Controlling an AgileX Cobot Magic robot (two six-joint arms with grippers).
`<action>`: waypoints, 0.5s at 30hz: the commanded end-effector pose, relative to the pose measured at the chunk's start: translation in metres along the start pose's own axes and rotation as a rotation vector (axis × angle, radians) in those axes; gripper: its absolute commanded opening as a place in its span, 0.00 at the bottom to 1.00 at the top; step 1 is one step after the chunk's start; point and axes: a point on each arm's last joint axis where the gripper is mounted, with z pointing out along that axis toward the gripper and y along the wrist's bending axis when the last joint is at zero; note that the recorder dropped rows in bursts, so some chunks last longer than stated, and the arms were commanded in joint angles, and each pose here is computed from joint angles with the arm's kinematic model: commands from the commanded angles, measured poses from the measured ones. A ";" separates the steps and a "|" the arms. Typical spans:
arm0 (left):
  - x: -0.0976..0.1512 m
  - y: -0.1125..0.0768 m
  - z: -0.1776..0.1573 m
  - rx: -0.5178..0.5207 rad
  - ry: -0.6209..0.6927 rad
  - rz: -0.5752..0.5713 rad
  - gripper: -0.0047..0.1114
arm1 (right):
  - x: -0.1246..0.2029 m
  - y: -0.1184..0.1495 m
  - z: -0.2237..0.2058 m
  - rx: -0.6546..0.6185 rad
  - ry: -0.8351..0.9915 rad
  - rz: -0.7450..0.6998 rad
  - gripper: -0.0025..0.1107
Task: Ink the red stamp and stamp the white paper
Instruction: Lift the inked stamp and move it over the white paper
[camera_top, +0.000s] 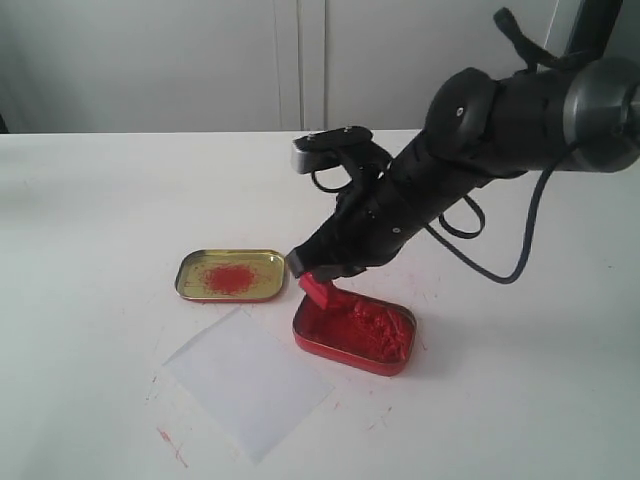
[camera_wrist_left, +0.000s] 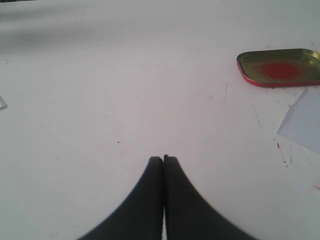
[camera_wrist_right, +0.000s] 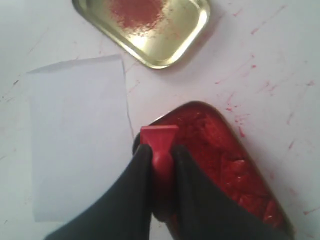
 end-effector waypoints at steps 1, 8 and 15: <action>0.001 0.000 0.000 0.000 -0.002 -0.012 0.04 | -0.003 0.025 0.001 -0.009 -0.011 -0.099 0.02; 0.001 0.000 0.000 0.000 -0.002 -0.012 0.04 | 0.001 0.062 0.010 -0.009 0.026 -0.243 0.02; 0.001 0.000 0.000 0.000 -0.002 -0.012 0.04 | -0.003 0.083 0.010 0.000 0.024 -0.302 0.02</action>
